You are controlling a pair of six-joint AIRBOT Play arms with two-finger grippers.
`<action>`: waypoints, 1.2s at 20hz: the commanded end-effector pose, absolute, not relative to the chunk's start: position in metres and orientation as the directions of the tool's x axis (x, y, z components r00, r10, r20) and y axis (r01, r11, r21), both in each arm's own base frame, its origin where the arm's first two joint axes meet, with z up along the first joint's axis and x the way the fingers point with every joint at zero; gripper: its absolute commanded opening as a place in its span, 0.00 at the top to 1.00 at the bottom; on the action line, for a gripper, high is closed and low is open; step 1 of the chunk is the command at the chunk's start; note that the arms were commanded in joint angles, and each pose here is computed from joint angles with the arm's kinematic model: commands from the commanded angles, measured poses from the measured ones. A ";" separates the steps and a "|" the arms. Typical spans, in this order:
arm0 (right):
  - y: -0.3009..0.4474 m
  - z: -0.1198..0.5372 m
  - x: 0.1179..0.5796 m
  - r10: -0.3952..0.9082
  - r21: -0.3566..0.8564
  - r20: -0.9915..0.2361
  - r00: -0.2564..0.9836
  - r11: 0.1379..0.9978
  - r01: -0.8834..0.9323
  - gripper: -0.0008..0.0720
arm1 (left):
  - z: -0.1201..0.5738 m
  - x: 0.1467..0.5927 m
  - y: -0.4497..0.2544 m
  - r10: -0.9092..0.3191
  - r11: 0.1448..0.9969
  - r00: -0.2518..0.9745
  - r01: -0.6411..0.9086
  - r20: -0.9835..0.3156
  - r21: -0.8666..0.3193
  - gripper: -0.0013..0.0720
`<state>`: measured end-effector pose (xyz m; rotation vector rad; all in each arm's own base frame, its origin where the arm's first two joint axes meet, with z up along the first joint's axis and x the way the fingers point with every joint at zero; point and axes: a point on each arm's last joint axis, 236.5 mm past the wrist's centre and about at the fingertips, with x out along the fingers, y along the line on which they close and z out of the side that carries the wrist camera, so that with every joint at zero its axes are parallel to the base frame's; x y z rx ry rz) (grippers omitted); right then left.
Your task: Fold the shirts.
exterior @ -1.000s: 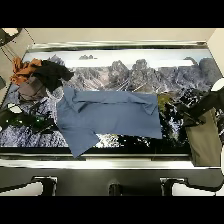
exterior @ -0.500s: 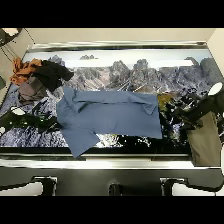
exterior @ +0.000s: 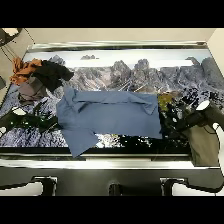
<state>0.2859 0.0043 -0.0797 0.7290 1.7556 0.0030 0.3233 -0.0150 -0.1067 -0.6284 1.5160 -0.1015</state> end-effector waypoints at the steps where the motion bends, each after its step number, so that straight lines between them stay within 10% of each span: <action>1: 0.017 -0.093 0.293 0.511 0.418 -0.857 -0.060 0.760 0.497 0.23 | -0.106 0.324 -0.014 -0.436 0.841 0.086 -0.314 -0.896 -0.440 0.94; 8: 0.022 -0.107 0.303 0.533 0.430 -0.846 -0.028 0.711 0.556 0.35 | -0.096 0.324 -0.015 -0.436 0.844 0.102 -0.300 -0.894 -0.445 0.94; 11: 0.032 -0.102 0.307 0.575 0.463 -0.818 -0.014 0.673 0.577 0.89 | -0.090 0.318 -0.019 -0.456 0.845 0.068 -0.281 -0.887 -0.456 0.94; 17: 0.013 0.003 0.370 0.507 0.556 -0.829 0.238 0.792 0.252 0.93 | 0.044 0.381 -0.003 -0.374 0.900 0.380 -0.071 -0.846 -0.430 0.94; 21: -0.019 0.271 0.414 0.241 0.339 -0.538 0.808 0.939 -0.055 0.92 | 0.347 0.377 -0.016 -0.239 0.964 0.896 0.170 -0.375 -0.206 0.94; 24: -0.021 0.472 0.326 0.039 0.109 -0.065 0.997 0.994 -0.032 0.92 | 0.544 0.261 -0.026 -0.143 0.979 0.972 0.167 0.188 -0.119 0.94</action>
